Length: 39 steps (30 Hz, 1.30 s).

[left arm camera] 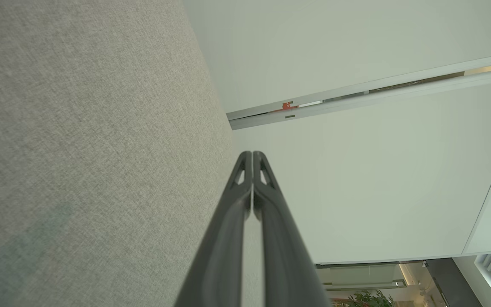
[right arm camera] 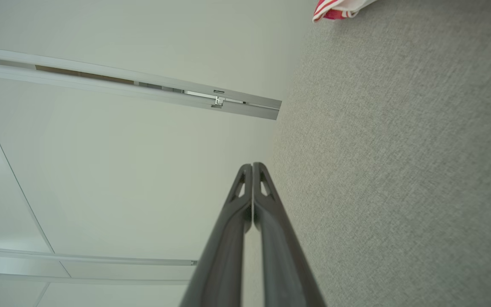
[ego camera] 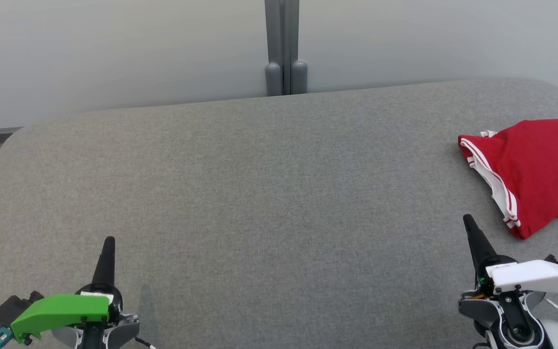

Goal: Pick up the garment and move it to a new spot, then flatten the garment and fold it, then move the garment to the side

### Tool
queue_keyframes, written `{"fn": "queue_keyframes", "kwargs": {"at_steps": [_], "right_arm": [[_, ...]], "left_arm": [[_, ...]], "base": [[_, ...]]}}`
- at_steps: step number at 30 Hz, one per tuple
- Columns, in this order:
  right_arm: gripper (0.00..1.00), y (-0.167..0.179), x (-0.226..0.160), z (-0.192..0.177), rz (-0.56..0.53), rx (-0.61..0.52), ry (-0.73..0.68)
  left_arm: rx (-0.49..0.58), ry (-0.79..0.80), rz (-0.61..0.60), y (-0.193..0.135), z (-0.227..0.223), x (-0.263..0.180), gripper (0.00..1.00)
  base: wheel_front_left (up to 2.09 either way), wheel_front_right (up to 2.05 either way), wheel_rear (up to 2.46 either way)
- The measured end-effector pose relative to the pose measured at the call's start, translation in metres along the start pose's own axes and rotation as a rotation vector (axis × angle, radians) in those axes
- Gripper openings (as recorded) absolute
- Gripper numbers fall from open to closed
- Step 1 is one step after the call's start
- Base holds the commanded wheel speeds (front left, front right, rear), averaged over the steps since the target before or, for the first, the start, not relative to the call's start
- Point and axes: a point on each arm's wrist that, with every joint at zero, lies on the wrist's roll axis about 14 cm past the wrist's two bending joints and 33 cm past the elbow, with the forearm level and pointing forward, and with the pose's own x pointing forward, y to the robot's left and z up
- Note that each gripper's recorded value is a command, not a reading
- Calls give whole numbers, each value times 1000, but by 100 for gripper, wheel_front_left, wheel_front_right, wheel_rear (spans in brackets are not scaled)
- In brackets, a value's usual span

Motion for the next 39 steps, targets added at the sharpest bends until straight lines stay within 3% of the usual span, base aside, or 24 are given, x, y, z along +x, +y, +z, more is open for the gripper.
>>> {"fn": "queue_keyframes", "kwargs": {"at_steps": [33,39], "right_arm": [[0,8,2,13,40,242,-14],[0,8,2,13,40,242,-15]], "left_arm": [[-219,8,-81,-18,8,9,0],[-219,7,-82,-19,8,9,0]], "base": [[0,0,0],[0,0,0]]}}
